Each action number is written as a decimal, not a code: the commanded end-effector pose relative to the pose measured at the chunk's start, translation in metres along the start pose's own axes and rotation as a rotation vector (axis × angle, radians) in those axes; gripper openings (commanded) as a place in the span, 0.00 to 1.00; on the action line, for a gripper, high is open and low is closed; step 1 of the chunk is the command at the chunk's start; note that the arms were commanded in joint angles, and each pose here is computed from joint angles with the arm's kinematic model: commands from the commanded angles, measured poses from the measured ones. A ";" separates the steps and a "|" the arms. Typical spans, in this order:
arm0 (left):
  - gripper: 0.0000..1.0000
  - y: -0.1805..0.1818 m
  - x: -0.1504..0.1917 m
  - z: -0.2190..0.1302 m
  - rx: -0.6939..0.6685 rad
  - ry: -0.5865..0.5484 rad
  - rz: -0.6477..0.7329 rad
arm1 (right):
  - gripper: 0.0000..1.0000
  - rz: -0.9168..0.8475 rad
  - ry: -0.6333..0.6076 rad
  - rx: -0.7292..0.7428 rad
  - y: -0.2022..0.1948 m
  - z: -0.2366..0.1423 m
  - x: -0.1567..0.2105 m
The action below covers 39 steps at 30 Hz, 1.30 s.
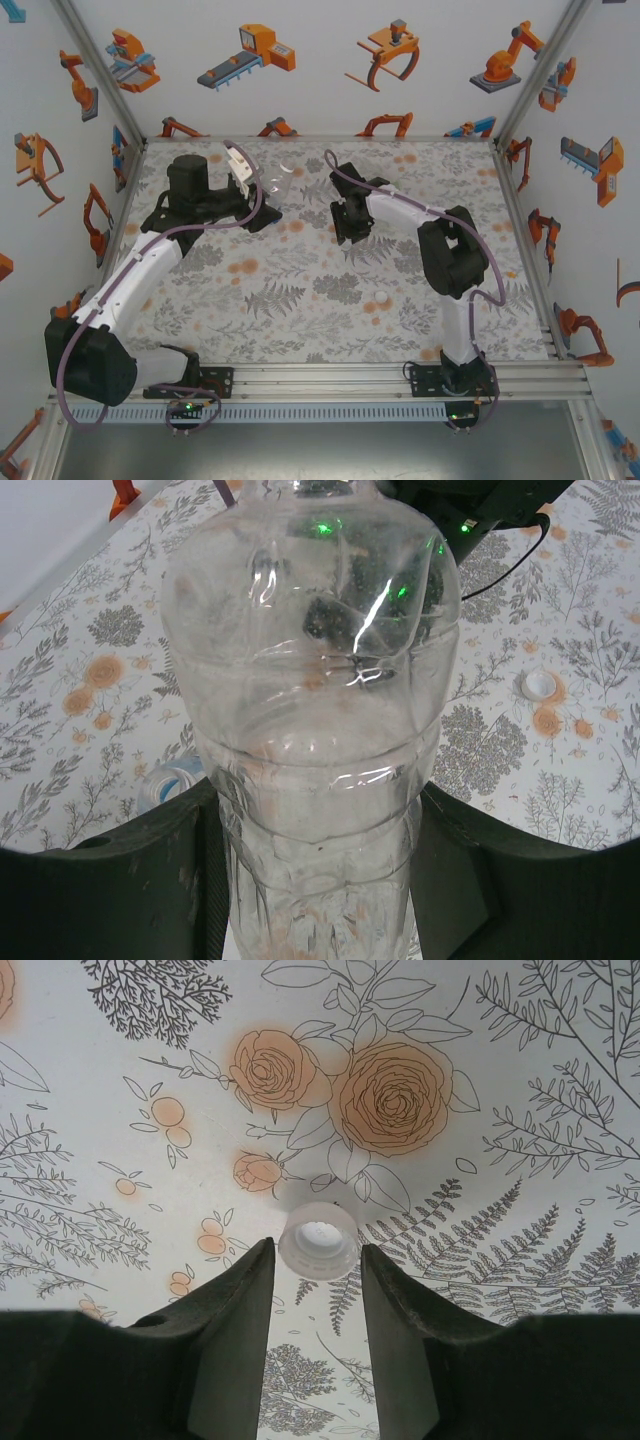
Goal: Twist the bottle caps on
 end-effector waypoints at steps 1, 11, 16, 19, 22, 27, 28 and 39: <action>0.10 0.001 -0.004 -0.001 0.006 -0.009 -0.002 | 0.40 0.006 -0.063 -0.021 0.007 -0.028 -0.012; 0.10 0.002 -0.004 0.000 0.007 -0.010 -0.007 | 0.39 0.003 -0.051 -0.026 0.011 -0.023 -0.008; 0.11 0.002 -0.005 -0.001 0.006 -0.011 -0.006 | 0.39 0.003 -0.035 -0.023 0.011 -0.017 -0.006; 0.11 0.002 -0.004 0.000 0.007 -0.010 -0.009 | 0.39 0.005 -0.030 -0.021 0.010 -0.014 -0.005; 0.11 0.002 -0.005 0.000 0.006 -0.011 -0.011 | 0.39 0.003 -0.025 -0.018 0.010 -0.011 -0.004; 0.12 0.003 -0.005 0.000 0.006 -0.011 -0.013 | 0.39 0.002 -0.017 -0.013 0.009 -0.008 -0.002; 0.12 0.002 -0.005 0.000 0.006 -0.011 -0.013 | 0.39 0.003 -0.015 -0.013 0.009 -0.007 -0.002; 0.13 0.003 -0.005 0.001 0.008 -0.011 -0.018 | 0.39 0.006 0.010 -0.004 0.007 0.003 0.003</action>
Point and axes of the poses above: each hand's point on the last joint's axis, 136 mm out from that joint toward the fingers, its own z axis out along the fingers, its own y axis along the line the jaws close on, x = y × z, the point moved 5 cm from there along -z, back along the fingers, and after that the axes turned 4 degrees about z, right-handed, at the moved point
